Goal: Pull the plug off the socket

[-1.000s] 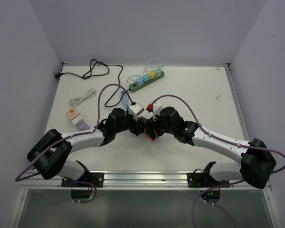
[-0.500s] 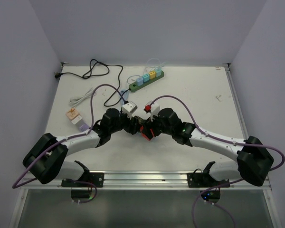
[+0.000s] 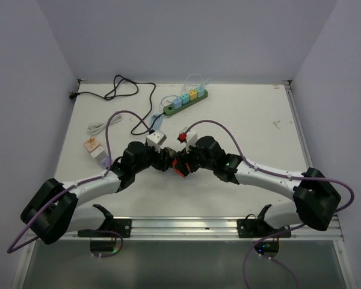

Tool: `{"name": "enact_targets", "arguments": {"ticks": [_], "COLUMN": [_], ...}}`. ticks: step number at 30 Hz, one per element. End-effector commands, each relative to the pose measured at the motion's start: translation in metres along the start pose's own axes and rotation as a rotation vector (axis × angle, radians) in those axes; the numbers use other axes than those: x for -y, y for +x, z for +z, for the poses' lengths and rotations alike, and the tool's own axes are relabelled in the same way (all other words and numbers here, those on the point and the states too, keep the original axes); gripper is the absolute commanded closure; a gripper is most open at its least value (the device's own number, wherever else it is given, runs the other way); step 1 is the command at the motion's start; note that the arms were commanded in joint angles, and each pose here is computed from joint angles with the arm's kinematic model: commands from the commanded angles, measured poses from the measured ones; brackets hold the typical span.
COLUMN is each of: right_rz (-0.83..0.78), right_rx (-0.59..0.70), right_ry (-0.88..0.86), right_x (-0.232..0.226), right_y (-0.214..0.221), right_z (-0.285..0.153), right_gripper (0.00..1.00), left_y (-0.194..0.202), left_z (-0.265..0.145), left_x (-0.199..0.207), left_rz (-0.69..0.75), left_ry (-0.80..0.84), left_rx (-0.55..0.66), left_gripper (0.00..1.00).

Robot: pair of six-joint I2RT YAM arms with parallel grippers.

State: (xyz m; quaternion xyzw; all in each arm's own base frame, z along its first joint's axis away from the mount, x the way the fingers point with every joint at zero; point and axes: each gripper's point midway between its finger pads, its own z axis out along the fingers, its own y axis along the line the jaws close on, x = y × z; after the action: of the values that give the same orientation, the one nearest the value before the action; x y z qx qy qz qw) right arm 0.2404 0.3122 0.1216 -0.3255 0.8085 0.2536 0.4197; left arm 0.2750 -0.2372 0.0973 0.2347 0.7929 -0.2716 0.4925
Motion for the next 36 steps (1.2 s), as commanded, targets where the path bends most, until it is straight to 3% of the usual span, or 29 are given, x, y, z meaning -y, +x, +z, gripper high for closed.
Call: {"name": "enact_targets", "arguments": {"ticks": [1, 10, 18, 25, 29, 31, 36], "right_rz": [-0.031, -0.007, -0.225, -0.296, -0.218, -0.127, 0.081], "right_rx": [-0.164, -0.197, -0.092, -0.068, -0.052, -0.04, -0.026], "right_ry": [0.235, 0.328, 0.275, 0.296, 0.305, 0.225, 0.158], "right_x": [0.05, 0.064, 0.022, 0.014, 0.018, 0.013, 0.041], "right_y": [0.039, 0.041, 0.018, 0.013, 0.014, 0.013, 0.012], "right_z": [-0.007, -0.006, -0.012, -0.019, -0.024, -0.022, -0.025], "right_gripper": [0.89, 0.92, 0.93, 0.93, 0.93, 0.92, 0.91], "left_y": [-0.047, -0.042, -0.02, -0.012, -0.013, -0.016, -0.042], "left_z": [-0.009, -0.019, 0.0, 0.005, 0.003, -0.001, -0.022], "left_x": [-0.022, -0.051, -0.058, -0.061, -0.061, -0.059, -0.052], "left_rz": [-0.021, 0.002, -0.006, -0.008, -0.004, -0.002, -0.004], "left_ry": [-0.107, -0.316, -0.347, -0.363, -0.361, -0.353, -0.333], "left_rx": [0.175, 0.174, 0.045, -0.002, 0.008, 0.028, 0.177], "left_gripper": [1.0, 1.0, 1.0, 1.0, 1.0, 1.0, 1.0]}}
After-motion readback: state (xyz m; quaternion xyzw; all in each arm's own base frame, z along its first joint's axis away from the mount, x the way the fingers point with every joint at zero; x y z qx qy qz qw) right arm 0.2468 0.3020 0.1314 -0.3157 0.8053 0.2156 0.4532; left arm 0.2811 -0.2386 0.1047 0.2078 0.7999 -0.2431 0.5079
